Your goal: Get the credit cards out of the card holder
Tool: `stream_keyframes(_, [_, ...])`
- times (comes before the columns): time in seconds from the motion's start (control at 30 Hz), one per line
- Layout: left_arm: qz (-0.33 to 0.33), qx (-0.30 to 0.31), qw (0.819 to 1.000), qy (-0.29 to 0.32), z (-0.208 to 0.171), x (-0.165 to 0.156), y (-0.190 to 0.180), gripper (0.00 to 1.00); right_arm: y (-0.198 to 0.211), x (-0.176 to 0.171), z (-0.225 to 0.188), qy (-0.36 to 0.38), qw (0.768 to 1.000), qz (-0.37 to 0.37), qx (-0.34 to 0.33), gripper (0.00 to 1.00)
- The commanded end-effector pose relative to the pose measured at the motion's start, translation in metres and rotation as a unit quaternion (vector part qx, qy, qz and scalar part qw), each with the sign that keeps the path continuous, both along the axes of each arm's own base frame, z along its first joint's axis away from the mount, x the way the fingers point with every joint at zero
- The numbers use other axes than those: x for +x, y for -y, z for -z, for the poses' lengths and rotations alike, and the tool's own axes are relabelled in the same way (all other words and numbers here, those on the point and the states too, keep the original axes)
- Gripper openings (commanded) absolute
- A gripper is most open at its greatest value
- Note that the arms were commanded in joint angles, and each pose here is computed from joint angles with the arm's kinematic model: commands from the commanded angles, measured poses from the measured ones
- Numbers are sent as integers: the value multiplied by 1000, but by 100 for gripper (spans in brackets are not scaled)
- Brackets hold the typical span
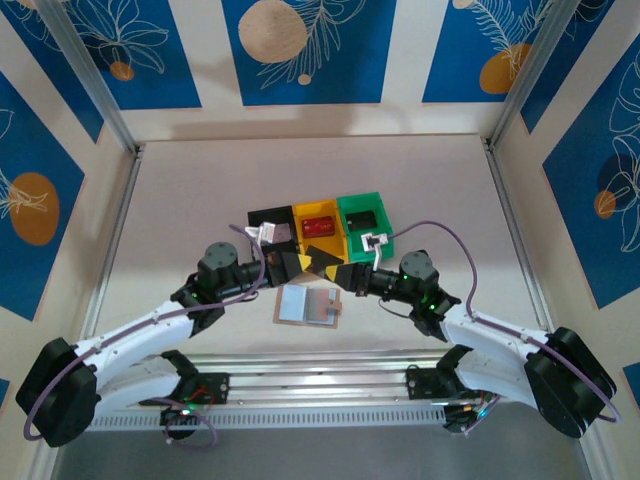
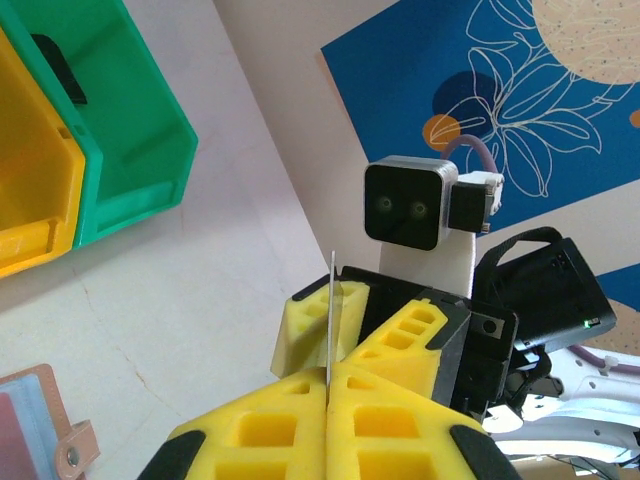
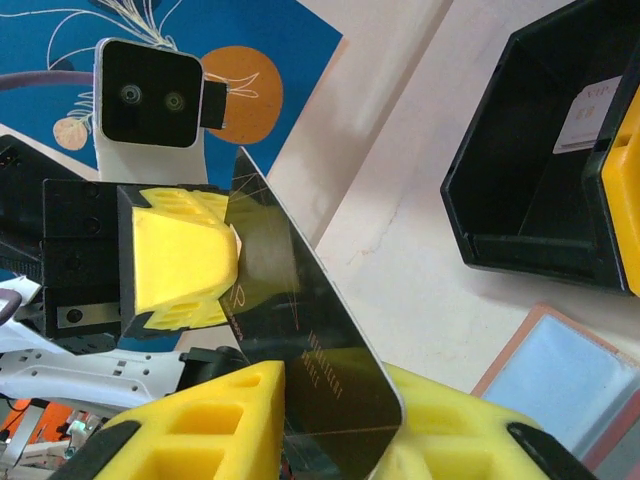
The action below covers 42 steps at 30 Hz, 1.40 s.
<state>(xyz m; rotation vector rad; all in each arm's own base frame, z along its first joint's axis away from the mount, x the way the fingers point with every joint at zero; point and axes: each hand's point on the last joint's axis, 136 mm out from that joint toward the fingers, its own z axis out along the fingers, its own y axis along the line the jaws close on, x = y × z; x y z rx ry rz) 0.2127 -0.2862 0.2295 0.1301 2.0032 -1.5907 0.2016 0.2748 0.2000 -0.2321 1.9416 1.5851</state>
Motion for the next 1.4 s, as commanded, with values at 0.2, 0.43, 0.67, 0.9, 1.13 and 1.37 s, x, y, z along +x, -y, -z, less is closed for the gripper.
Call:
stream_keyframes(0.2, [19, -12, 1000, 13, -2, -7, 4, 0, -3, -2, -22, 43, 999, -9, 18, 16])
stream_keyframes(0.43, [11, -6, 1000, 12, 4, -5, 3, 3, 0, -3, -20, 43, 999, -7, 8, 0])
stream_keyframes(0.67, [12, 2, 1000, 26, -3, -4, 2, 22, 4, -1, -11, 28, 1000, 2, -10, 0])
stream_keyframes(0.9, [15, 71, 995, 67, -17, -3, -11, 48, 14, 1, -1, 12, 999, 18, -44, 0])
stream_keyframes(1.13, [4, 109, 989, 100, -31, 0, -24, 100, 24, 3, 12, -9, 996, 25, -80, 0])
stream_keyframes(1.37, [-22, 213, 961, 175, -73, 15, -49, 100, 34, 8, 26, -43, 989, 35, -137, 0])
